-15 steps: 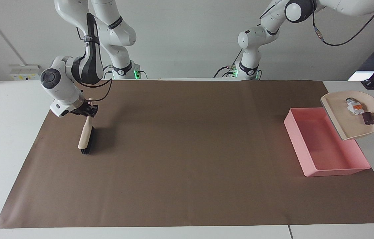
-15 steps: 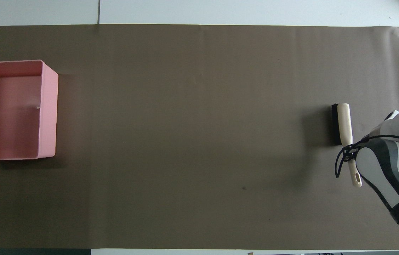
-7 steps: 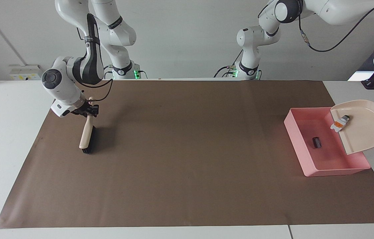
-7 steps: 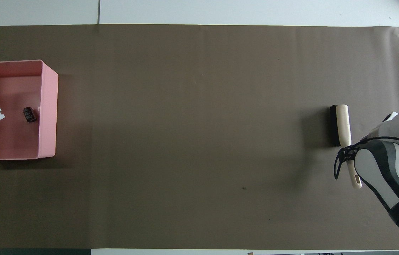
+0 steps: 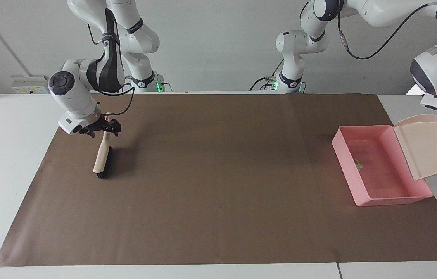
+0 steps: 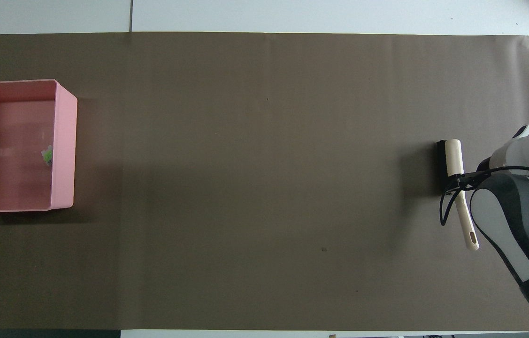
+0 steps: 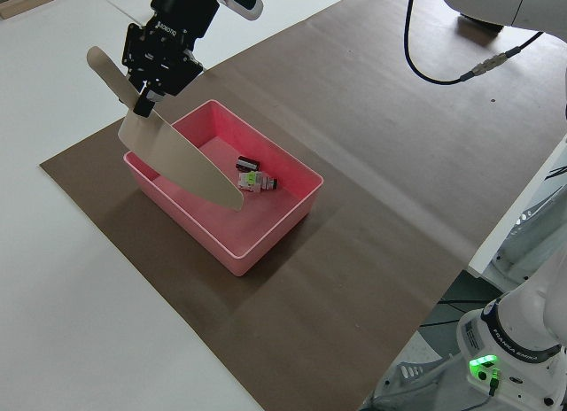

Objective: Clean e-waste and dump in bin
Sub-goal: 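Lower the dustpan back onto the table with the left gripper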

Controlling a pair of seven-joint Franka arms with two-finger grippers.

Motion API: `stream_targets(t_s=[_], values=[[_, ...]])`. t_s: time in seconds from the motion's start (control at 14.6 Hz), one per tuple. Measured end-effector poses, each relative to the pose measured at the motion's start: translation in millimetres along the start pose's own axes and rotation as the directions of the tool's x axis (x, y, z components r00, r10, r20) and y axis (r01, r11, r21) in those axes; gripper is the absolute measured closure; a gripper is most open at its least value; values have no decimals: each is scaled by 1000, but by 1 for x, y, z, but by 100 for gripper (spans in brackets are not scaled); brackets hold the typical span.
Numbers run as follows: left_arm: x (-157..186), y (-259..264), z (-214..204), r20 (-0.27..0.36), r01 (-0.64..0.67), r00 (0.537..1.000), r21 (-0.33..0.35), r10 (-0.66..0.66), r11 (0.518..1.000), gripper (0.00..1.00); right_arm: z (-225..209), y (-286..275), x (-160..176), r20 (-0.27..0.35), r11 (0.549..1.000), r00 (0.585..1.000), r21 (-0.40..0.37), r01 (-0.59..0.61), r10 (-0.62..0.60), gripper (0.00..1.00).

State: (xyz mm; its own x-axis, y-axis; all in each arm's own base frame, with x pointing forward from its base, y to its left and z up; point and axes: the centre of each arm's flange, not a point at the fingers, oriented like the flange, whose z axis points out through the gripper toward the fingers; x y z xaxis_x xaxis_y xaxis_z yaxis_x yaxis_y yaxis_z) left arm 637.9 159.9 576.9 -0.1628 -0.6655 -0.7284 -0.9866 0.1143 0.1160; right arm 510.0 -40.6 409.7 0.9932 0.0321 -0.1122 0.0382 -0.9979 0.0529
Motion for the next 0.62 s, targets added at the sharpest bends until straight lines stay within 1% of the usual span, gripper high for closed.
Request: stream_targets(t_s=[0.21,0.34,0.48,0.55,0.62], values=[[-15,17,-27,10,25,1000,12,-25,1000,67,-60,-21,14,-86,998,995,-7,-54,54,0],[-23,26,-45,16,43,999,30,-44,999,67,-99,-20,20,-131,998,989,-7,-67,66,0],[-28,36,-60,11,58,998,37,-58,998,67,-144,-16,19,-155,997,985,-7,-77,75,0],[-27,40,-65,-3,61,998,40,-61,997,67,-168,-14,17,-161,997,984,-7,-83,80,0],[-22,42,-69,-39,62,997,41,-61,997,67,-191,-12,12,-162,996,982,-6,-94,92,0]])
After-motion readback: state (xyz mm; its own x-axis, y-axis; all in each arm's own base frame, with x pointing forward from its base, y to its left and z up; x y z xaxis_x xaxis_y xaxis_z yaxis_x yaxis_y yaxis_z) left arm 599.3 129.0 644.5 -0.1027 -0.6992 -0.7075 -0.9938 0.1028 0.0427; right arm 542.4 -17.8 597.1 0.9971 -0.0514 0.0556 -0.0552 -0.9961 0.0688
